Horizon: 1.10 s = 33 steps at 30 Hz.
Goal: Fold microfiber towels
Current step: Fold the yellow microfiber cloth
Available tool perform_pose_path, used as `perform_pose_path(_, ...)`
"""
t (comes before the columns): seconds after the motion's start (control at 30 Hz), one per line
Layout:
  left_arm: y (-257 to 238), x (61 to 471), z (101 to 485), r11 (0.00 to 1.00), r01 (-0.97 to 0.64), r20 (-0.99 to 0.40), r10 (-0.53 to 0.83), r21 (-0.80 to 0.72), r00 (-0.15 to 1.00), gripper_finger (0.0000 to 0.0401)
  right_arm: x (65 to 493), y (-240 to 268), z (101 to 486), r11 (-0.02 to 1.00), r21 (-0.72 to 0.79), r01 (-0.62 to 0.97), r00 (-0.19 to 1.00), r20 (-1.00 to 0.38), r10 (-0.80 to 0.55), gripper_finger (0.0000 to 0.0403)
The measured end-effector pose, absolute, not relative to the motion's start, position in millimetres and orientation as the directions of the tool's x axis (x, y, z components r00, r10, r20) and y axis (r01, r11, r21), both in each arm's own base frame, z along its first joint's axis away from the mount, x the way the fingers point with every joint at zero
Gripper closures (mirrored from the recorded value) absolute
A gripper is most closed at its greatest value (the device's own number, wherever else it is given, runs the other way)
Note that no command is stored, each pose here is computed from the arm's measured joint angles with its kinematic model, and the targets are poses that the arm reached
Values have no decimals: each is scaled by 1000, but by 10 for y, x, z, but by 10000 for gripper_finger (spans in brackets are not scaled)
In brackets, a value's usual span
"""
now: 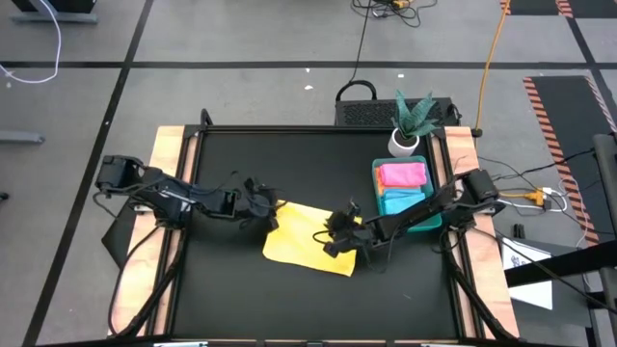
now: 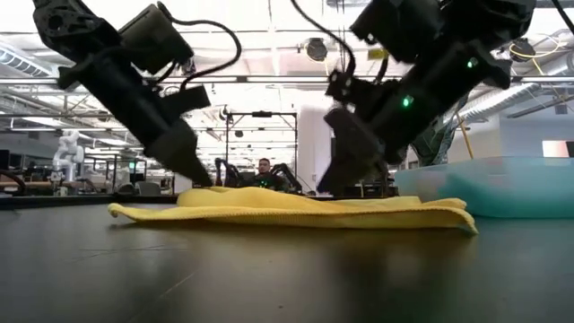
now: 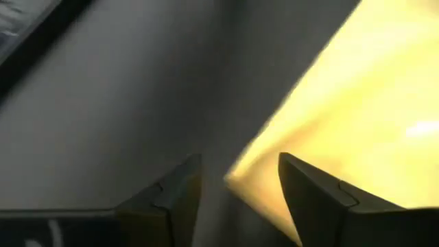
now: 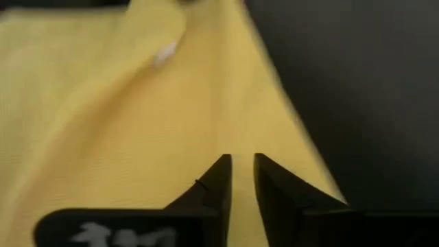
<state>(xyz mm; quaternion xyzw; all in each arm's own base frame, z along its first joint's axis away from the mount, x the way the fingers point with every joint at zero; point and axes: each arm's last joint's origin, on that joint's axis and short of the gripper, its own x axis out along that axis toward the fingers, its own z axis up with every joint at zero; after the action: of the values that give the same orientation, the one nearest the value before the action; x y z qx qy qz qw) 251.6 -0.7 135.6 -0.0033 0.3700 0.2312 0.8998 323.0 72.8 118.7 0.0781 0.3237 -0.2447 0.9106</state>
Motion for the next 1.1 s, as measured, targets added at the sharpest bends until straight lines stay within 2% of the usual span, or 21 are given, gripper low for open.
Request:
perform_pose_path(0.07,-28,2550,1381,919,-387,-668,331,70,666,191,3183,735,1282,863,-20,505,690,-592,-417,327)
perform_pose_path(0.17,-66,2590,1404,950,-310,-662,211,-34,719,190,3135,783,1394,880,1,474,738,-546,-397,306)
perform_pose_path(0.4,-85,2619,1293,945,-310,-696,155,-102,701,237,3004,936,1380,921,80,382,842,-442,-311,294)
perform_pose_path(0.57,-199,2601,1275,942,-224,-721,-26,-250,693,270,2864,997,1280,930,106,351,862,-425,-277,297)
perform_pose_path(0.67,-334,2588,1298,947,-83,-711,-171,-309,682,285,2816,1019,1256,932,124,341,872,-413,-264,297)
perform_pose_path(0.8,-542,2499,1274,955,127,-742,-290,-269,604,302,2784,1054,1244,937,134,324,881,-403,-247,297)
perform_pose_path(0.97,-726,2460,1277,975,219,-747,-173,-37,642,308,2781,1081,1257,941,135,310,889,-392,-237,297)
perform_pose_path(1.1,-854,2437,1294,934,343,-729,-166,101,664,308,2781,1082,1257,941,136,310,889,-392,-236,298)
